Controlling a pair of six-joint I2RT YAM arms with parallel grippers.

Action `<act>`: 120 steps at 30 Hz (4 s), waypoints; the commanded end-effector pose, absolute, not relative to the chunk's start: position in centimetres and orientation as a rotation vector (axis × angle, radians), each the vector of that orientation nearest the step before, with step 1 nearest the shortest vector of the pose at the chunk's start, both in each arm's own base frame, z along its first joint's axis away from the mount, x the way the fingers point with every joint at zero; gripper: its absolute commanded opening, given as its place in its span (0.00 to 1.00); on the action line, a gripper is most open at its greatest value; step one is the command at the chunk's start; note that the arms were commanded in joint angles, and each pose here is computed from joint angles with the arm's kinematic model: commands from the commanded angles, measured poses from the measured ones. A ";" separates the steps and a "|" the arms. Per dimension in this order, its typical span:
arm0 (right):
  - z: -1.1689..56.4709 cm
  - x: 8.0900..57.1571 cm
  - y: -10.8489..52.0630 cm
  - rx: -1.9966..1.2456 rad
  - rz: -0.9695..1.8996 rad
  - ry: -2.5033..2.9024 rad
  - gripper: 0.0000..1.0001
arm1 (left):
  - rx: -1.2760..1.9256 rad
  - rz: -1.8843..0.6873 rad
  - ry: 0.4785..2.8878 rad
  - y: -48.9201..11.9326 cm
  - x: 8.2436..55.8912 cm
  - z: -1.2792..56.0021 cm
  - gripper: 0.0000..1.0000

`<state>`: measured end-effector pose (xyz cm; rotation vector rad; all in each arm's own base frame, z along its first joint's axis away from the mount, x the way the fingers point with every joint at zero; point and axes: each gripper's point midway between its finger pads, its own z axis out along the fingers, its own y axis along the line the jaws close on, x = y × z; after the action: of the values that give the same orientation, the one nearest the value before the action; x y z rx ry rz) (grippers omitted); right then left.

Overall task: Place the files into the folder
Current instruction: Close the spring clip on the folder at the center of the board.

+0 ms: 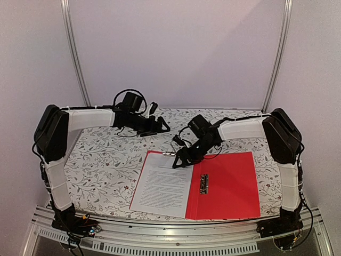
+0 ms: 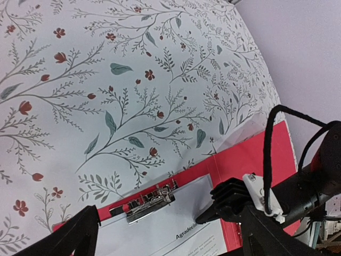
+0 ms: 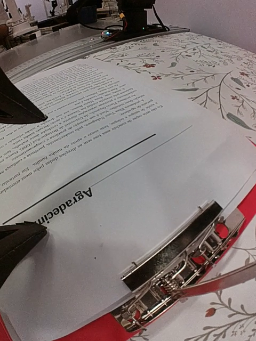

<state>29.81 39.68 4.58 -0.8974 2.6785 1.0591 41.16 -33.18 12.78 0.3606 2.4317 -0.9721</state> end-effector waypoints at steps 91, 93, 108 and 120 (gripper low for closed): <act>-1.8 29.8 36.5 -0.768 0.871 2.909 0.55 | 0.331 -0.699 2.974 -26.9 33.2 -5.6 0.00; -1.5 29.9 36.7 -0.770 0.877 2.901 0.55 | 0.332 -0.699 2.982 -26.8 33.0 -6.0 0.00; 4.3 31.9 40.5 -0.834 1.085 2.703 0.61 | 0.408 -0.594 2.971 -26.3 32.5 -7.1 0.00; 7.4 36.5 41.3 -1.032 0.904 2.442 0.70 | 0.447 -0.594 2.935 -26.6 32.9 -6.9 0.00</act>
<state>34.12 41.94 7.66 -0.9291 2.5236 1.0438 38.86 -33.16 2.99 0.4864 2.5304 -0.9602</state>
